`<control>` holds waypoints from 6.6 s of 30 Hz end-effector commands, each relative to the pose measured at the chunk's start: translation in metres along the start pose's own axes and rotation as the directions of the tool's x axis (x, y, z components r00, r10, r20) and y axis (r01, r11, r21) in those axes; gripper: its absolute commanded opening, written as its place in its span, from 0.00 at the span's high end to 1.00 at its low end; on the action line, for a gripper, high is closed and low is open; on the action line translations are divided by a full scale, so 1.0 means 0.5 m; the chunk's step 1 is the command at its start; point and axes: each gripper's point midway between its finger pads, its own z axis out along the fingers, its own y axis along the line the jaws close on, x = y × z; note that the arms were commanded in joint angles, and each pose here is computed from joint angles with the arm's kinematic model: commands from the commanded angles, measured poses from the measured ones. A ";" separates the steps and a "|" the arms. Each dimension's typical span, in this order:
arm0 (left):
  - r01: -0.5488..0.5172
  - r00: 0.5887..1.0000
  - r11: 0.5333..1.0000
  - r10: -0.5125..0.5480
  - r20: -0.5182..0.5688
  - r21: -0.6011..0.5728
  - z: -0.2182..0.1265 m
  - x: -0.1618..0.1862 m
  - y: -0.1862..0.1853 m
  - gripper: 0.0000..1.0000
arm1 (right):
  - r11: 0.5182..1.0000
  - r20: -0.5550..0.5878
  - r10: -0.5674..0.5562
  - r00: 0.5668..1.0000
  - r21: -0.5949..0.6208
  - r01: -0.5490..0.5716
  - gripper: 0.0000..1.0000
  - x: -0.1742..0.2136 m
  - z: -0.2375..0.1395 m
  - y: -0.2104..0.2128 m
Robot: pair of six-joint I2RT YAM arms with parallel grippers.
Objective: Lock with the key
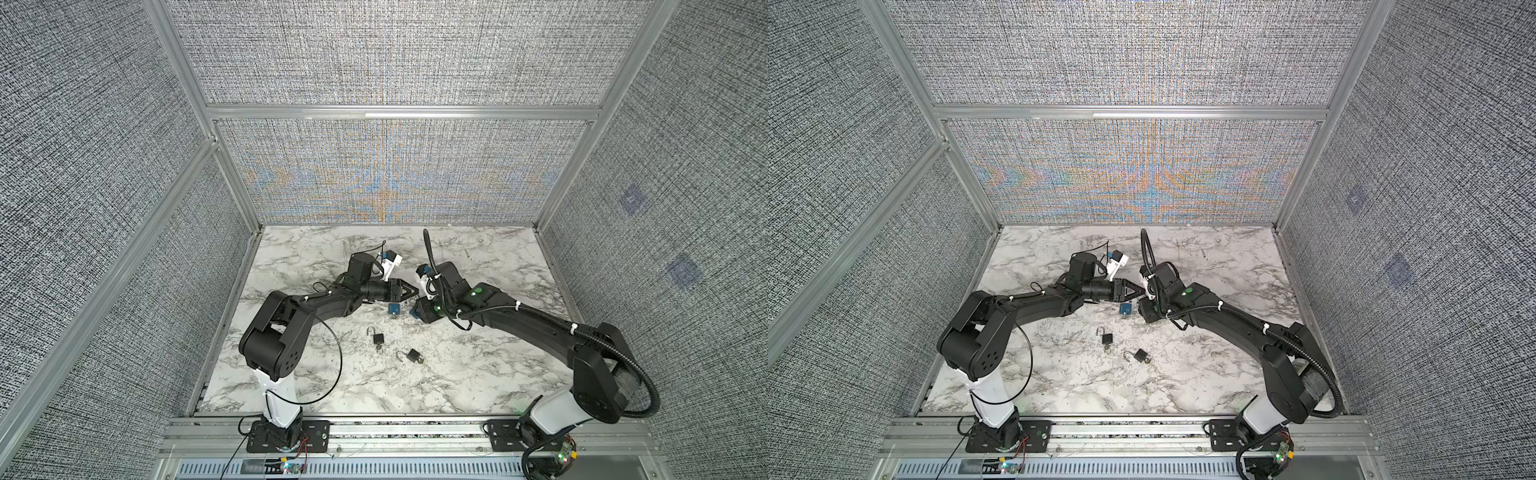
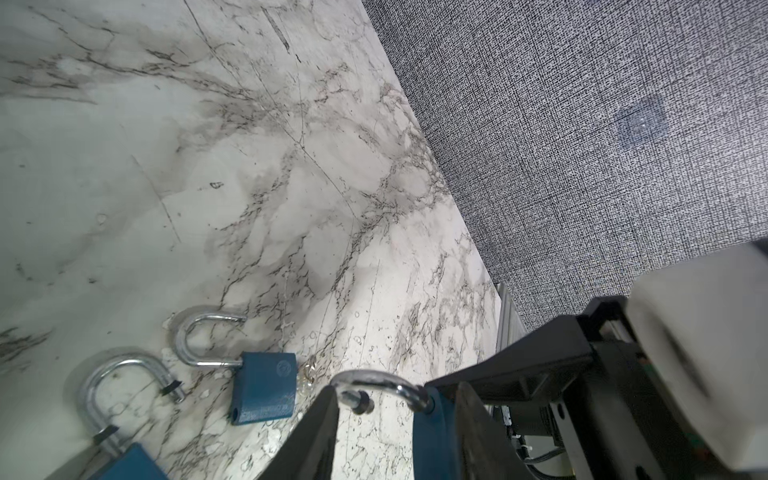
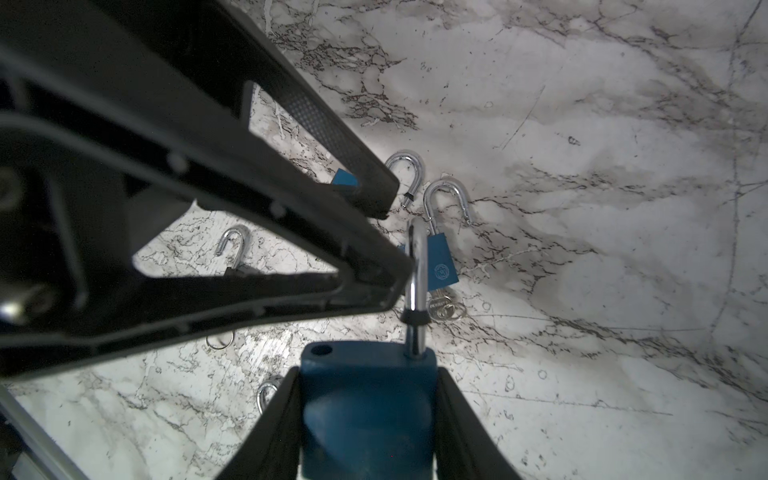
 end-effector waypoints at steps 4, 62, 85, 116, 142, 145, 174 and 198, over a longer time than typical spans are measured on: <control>-0.026 1.000 0.999 0.026 -0.017 0.033 0.017 0.002 -0.016 0.52 | 1.000 0.024 -0.001 1.000 0.003 0.001 0.63 -0.016 -0.007 0.005; 0.067 0.993 0.997 -0.070 0.093 0.033 0.045 -0.062 -0.026 1.00 | 0.979 0.193 0.176 0.965 -0.134 -0.151 0.30 -0.018 -0.056 -0.012; 0.100 0.964 0.994 -0.089 0.252 -0.034 0.004 -0.122 -0.081 1.00 | 0.960 0.505 0.224 0.834 -0.260 -0.100 0.35 0.003 -0.113 -0.086; 0.179 0.951 0.977 -0.203 0.234 0.117 0.017 -0.132 -0.148 1.00 | 0.975 0.563 0.126 0.817 -0.222 0.003 0.57 -0.056 -0.097 -0.052; 0.188 0.951 0.973 -0.214 0.221 0.133 0.021 -0.123 -0.151 1.00 | 0.979 0.574 0.117 0.811 -0.203 0.002 0.69 -0.081 -0.086 -0.056; 0.187 0.951 0.972 -0.215 0.222 0.141 0.021 -0.124 -0.154 1.00 | 0.979 0.570 0.118 0.813 -0.201 -0.001 0.71 -0.077 -0.083 -0.057; 0.099 0.936 0.995 -0.087 0.340 -0.016 -0.062 -0.147 -0.118 0.63 | 0.968 0.523 0.174 0.835 -0.246 -0.048 1.00 -0.058 -0.129 -0.074; -0.210 0.934 0.972 0.232 0.270 -0.110 -0.123 -0.099 -0.144 0.49 | 0.805 0.320 0.136 0.938 -0.587 0.083 1.00 -0.040 -0.204 0.010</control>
